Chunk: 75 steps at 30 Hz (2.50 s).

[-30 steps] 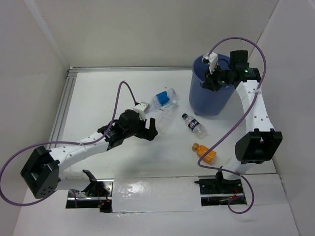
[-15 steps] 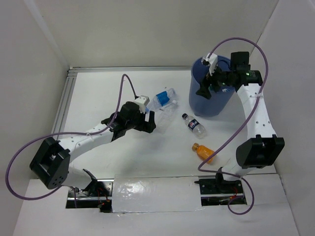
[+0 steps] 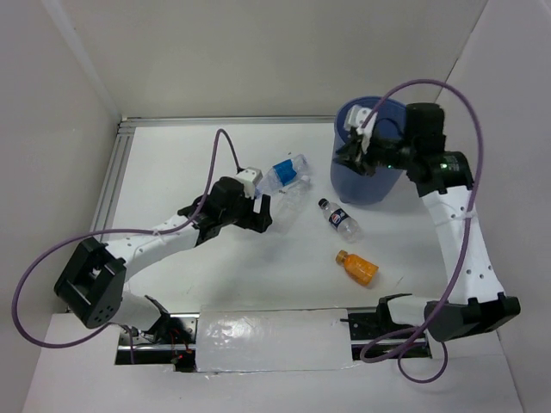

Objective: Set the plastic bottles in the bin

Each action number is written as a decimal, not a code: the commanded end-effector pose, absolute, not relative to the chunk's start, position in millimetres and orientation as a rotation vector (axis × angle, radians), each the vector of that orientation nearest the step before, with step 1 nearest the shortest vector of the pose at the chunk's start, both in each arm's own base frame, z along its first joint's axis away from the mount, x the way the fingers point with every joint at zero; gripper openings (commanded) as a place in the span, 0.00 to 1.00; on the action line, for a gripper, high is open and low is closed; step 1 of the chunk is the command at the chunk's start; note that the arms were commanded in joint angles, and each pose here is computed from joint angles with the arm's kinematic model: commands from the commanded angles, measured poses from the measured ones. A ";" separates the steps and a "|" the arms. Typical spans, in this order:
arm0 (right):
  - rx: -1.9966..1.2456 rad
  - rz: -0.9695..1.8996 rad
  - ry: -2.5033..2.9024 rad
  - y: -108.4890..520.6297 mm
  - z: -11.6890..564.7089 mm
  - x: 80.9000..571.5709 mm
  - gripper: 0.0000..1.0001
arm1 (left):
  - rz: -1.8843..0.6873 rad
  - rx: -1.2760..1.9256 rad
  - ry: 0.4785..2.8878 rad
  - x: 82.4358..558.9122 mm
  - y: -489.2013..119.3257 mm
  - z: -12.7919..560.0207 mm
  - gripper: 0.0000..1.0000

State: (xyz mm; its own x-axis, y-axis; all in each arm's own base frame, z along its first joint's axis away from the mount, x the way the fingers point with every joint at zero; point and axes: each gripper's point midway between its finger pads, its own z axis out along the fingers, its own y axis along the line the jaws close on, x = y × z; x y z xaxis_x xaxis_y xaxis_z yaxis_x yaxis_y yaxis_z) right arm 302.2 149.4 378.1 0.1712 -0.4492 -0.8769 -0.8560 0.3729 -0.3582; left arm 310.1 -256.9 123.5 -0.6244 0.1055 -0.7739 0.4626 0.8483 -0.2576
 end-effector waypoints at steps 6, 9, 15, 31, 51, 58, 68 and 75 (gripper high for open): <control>-1.194 0.376 1.933 148.8 226.0 291.5 0.69 | -0.585 0.347 2.173 294.4 -235.2 130.9 0.99; -1.150 0.233 2.019 132.4 193.4 291.7 0.81 | -0.587 0.317 2.182 291.9 -232.5 128.7 0.99; -1.092 0.095 2.140 111.6 145.5 290.4 0.90 | -0.588 0.302 2.197 286.0 -231.9 122.9 0.99; -1.015 -0.037 2.284 108.8 65.1 311.8 0.88 | -0.778 0.406 2.128 236.0 -286.0 149.3 0.99; -1.406 0.593 1.802 200.2 201.0 259.0 0.21 | -0.854 0.888 1.686 148.0 -323.9 192.3 0.99; -1.186 0.526 1.574 208.1 332.8 304.8 0.20 | -0.870 0.975 1.606 138.3 -337.1 207.2 0.99; -0.701 0.073 1.651 84.0 398.0 401.6 0.21 | -0.733 1.246 1.367 167.3 -416.3 202.1 0.99; -0.611 0.083 1.759 37.7 379.5 411.2 0.97 | -0.707 1.387 1.184 177.3 -469.6 208.5 0.99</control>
State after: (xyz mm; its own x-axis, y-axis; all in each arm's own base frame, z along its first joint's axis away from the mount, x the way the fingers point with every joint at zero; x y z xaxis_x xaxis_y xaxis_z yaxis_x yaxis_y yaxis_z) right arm 413.2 45.9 354.3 -0.1868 -0.3886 -0.9023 -0.4610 0.8457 -0.2688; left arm 175.5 -435.5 162.4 0.1296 0.3845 -0.9140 0.9529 0.2067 0.2220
